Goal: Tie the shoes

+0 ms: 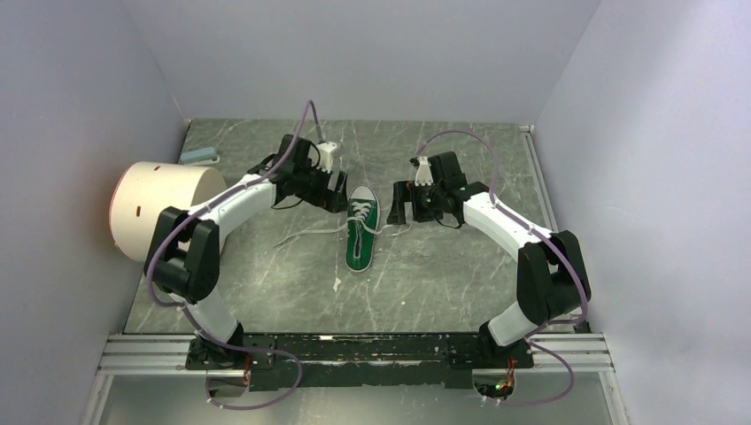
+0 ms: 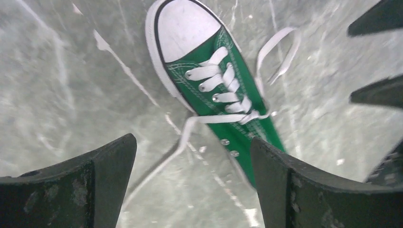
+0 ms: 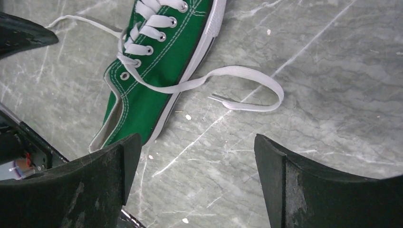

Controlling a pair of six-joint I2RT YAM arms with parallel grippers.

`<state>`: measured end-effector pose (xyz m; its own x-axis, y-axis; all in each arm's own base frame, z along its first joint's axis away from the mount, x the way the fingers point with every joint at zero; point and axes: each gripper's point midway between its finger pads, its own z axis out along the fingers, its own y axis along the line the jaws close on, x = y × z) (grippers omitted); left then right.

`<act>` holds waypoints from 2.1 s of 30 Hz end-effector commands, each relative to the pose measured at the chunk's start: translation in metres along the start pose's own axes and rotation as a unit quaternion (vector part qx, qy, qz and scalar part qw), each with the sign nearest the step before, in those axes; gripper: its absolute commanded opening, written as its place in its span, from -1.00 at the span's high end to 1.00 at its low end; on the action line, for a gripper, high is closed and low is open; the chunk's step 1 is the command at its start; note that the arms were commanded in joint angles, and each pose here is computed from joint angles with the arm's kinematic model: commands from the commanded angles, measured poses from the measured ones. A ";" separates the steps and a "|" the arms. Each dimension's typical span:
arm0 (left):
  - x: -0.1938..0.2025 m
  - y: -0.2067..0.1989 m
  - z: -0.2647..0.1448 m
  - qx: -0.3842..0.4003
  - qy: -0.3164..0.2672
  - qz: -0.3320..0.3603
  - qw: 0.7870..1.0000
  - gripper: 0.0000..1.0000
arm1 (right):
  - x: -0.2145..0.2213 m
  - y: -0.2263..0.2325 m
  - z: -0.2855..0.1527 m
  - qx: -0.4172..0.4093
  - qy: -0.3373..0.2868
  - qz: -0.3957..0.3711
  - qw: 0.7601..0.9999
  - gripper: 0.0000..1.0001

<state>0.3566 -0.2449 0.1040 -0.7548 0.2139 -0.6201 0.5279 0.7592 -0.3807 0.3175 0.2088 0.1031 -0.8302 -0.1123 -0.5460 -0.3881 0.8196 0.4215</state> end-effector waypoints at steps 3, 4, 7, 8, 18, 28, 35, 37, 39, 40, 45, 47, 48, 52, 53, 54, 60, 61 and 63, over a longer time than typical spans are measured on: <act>0.013 0.020 0.009 0.017 -0.003 0.292 0.956 -0.74 | -0.008 -0.002 -0.009 0.015 -0.004 -0.001 1.000 -0.84; 0.015 0.019 0.014 0.029 -0.007 0.309 0.951 -0.72 | -0.010 0.000 -0.009 0.013 -0.001 -0.001 1.000 -0.83; 0.022 0.027 0.028 0.034 0.009 0.331 0.943 -0.61 | -0.017 0.001 -0.012 0.016 0.000 -0.005 1.000 -0.82; 0.024 0.029 0.033 0.036 0.014 0.331 0.943 -0.55 | -0.018 0.000 -0.013 0.022 -0.002 -0.008 1.000 -0.82; 0.063 0.028 0.054 0.019 0.071 0.330 0.941 -0.24 | -0.015 -0.013 0.002 0.041 0.000 -0.001 0.999 -0.82; 0.085 0.048 0.053 -0.032 0.110 0.302 0.946 0.22 | -0.013 -0.037 0.025 0.088 0.030 0.019 0.996 -0.71; 0.081 0.035 0.059 -0.005 0.107 0.276 0.955 0.90 | 0.001 -0.058 0.038 0.132 0.071 0.029 0.988 -0.43; 0.083 0.035 0.056 -0.010 0.112 0.264 0.958 0.91 | 0.005 -0.064 0.039 0.143 0.081 0.027 0.986 -0.39; 0.082 0.038 0.049 -0.028 0.113 0.253 0.960 0.91 | 0.007 -0.065 0.039 0.144 0.084 0.022 0.986 -0.38; 0.081 0.039 0.045 -0.036 0.113 0.246 0.962 0.90 | 0.007 -0.065 0.039 0.144 0.083 0.021 0.986 -0.38; 0.074 0.026 0.029 -0.044 0.085 0.200 0.975 0.91 | 0.013 -0.069 0.041 0.152 0.094 0.025 0.984 -0.38; 0.072 0.018 0.024 -0.033 0.077 0.188 0.978 0.91 | 0.018 -0.070 0.042 0.154 0.102 0.026 0.982 -0.38; 0.070 0.015 0.021 -0.028 0.071 0.183 0.980 0.90 | 0.021 -0.070 0.042 0.153 0.105 0.026 0.982 -0.38; 0.059 0.005 0.012 -0.022 0.050 0.171 0.984 0.90 | 0.027 -0.069 0.046 0.145 0.112 0.028 0.983 -0.39; 0.056 0.005 0.010 -0.026 0.046 0.169 0.984 0.90 | 0.028 -0.069 0.047 0.144 0.112 0.030 0.983 -0.39; 0.056 0.006 0.010 -0.029 0.047 0.167 0.984 0.90 | 0.028 -0.069 0.048 0.143 0.112 0.031 0.983 -0.39; 0.059 0.001 0.014 -0.007 0.075 0.155 0.985 0.90 | 0.027 -0.067 0.052 0.137 0.114 0.027 0.984 -0.39; 0.060 -0.003 0.013 0.004 0.081 0.149 0.986 0.90 | 0.027 -0.067 0.052 0.136 0.115 0.025 0.984 -0.39; 0.062 -0.006 0.012 0.012 0.087 0.140 0.986 0.91 | 0.027 -0.068 0.052 0.140 0.116 0.025 0.983 -0.39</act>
<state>0.3182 -0.2339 0.0505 -0.6017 0.5350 -0.5931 0.7340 0.6632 -0.1464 0.3412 0.1773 0.0231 -0.9306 -0.1489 -0.3343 -0.2286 0.9499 0.2132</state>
